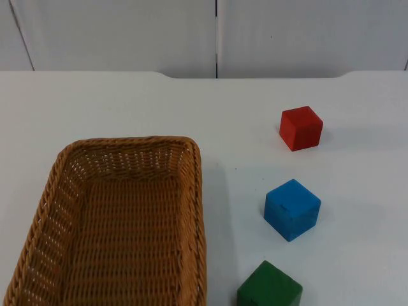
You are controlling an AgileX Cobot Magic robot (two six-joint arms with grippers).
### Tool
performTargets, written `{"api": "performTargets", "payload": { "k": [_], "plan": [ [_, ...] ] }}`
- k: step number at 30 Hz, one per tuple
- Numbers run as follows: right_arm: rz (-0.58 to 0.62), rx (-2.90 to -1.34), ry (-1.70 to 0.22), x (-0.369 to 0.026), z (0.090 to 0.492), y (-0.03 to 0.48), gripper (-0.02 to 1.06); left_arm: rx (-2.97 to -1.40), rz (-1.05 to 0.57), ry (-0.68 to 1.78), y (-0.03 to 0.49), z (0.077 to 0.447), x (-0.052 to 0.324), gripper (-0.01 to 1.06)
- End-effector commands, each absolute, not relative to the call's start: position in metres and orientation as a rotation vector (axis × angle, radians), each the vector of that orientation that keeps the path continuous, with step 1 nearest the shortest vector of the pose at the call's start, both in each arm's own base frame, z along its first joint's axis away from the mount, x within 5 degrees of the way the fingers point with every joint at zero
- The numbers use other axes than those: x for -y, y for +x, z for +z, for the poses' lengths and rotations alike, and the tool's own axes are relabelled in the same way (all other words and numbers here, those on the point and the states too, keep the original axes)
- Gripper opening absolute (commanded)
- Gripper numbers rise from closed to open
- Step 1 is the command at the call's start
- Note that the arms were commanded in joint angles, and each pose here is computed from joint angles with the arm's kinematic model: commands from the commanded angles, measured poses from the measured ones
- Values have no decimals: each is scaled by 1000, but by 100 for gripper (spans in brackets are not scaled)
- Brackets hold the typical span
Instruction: Pick up one cube with each hand and place exactly two cubes into the same basket, leaving the remaining cube outside.
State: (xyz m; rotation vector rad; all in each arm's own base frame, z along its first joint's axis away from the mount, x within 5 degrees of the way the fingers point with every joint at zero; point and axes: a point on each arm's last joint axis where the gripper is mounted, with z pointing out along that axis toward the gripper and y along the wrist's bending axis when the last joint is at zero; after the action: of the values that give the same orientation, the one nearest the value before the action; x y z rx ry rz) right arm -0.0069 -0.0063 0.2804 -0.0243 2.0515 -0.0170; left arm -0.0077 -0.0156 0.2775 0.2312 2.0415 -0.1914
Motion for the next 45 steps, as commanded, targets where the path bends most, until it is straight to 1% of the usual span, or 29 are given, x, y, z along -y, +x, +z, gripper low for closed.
{"api": "performTargets", "payload": {
  "k": [1, 8, 16, 25, 32, 37, 40, 45],
  "plan": [
    [-28, -2038, -28, 6, 281, -7, 105, -2006, -220, 221, -8, 282, 17, 105],
    [-35, -1983, -33, 7, 299, -14, 105, -1964, -233, 221, -12, 292, 18, 105],
    [-42, -2012, -49, 6, 316, -4, 105, -1935, -280, 211, -12, 295, 20, 105],
    [-41, -2030, -61, 4, 323, 17, 105, -1824, -397, 143, -10, 306, 25, 105],
    [-37, -2081, -86, 2, 324, 37, 105, -1875, -465, 111, 9, 311, 29, 105],
    [12, -2131, -104, -3, 322, 54, 105, -1930, -482, 84, 30, 313, 30, 104],
    [17, -2157, -132, -5, 321, 65, 105, -1941, -509, 105, 41, 314, 34, 102],
    [17, -2195, -134, -6, 322, 77, 105, -1951, -550, 115, 54, 317, 37, 100]
  ]
}}
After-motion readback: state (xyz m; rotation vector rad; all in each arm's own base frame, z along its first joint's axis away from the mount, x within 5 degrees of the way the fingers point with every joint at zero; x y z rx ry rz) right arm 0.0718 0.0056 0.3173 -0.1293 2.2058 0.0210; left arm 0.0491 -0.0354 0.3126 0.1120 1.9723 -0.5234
